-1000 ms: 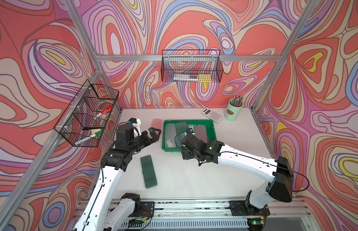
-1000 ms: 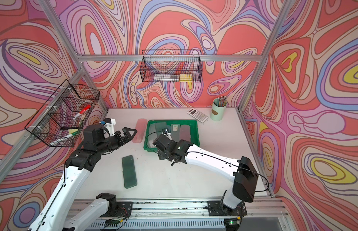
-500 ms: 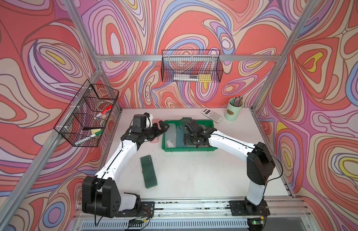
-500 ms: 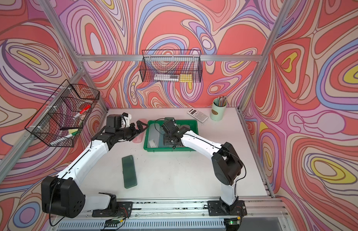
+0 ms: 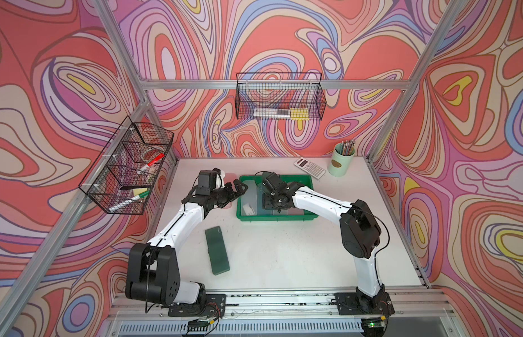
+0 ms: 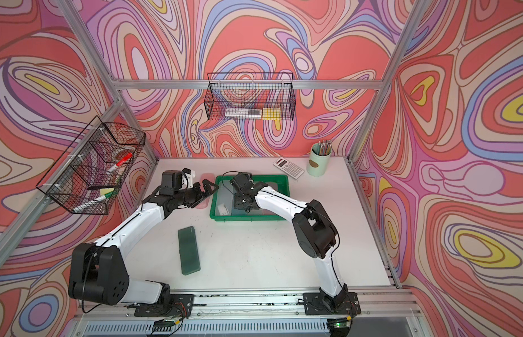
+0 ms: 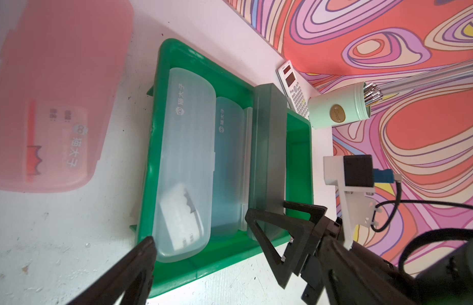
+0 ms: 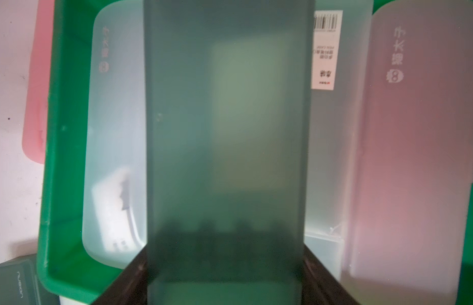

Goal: Put the pencil case into the storage box
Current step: Place the pencil case at the storage box.

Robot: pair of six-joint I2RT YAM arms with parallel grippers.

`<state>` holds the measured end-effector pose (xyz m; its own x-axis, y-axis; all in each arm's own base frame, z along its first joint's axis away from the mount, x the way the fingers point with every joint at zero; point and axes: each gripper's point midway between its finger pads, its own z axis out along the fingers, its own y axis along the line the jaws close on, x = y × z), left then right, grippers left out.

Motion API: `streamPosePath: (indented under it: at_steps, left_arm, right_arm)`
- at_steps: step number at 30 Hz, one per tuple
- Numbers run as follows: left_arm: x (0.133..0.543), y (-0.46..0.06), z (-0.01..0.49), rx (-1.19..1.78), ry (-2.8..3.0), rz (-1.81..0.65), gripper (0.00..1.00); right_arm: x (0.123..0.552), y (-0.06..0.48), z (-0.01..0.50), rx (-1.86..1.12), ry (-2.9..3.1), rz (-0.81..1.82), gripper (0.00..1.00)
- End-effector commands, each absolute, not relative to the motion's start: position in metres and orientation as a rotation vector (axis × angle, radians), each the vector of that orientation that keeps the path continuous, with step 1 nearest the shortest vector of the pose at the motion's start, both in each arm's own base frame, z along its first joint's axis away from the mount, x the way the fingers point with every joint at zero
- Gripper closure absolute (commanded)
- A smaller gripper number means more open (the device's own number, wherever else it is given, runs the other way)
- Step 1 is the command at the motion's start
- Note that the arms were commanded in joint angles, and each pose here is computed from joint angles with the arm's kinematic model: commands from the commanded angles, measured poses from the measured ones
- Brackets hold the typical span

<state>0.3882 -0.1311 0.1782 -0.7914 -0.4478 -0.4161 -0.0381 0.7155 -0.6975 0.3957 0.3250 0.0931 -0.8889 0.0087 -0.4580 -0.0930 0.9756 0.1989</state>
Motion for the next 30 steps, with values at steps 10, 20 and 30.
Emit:
streamPosePath:
  at_steps: [10,20,30]
  left_arm:
    - [0.383,-0.12,0.198,-0.344,2.265,-0.893,0.01]
    - [0.374,-0.109,0.202,-0.36,2.258,-0.851,0.01]
    - [0.357,-0.086,0.193,-0.468,2.248,-0.749,0.01]
  right_arm:
    - [0.395,0.341,0.084,-0.017,2.661,0.276,0.46]
    - [0.391,0.348,0.074,-0.038,2.68,0.253,0.39]
    - [0.394,0.36,0.095,-0.072,2.638,0.341,0.09]
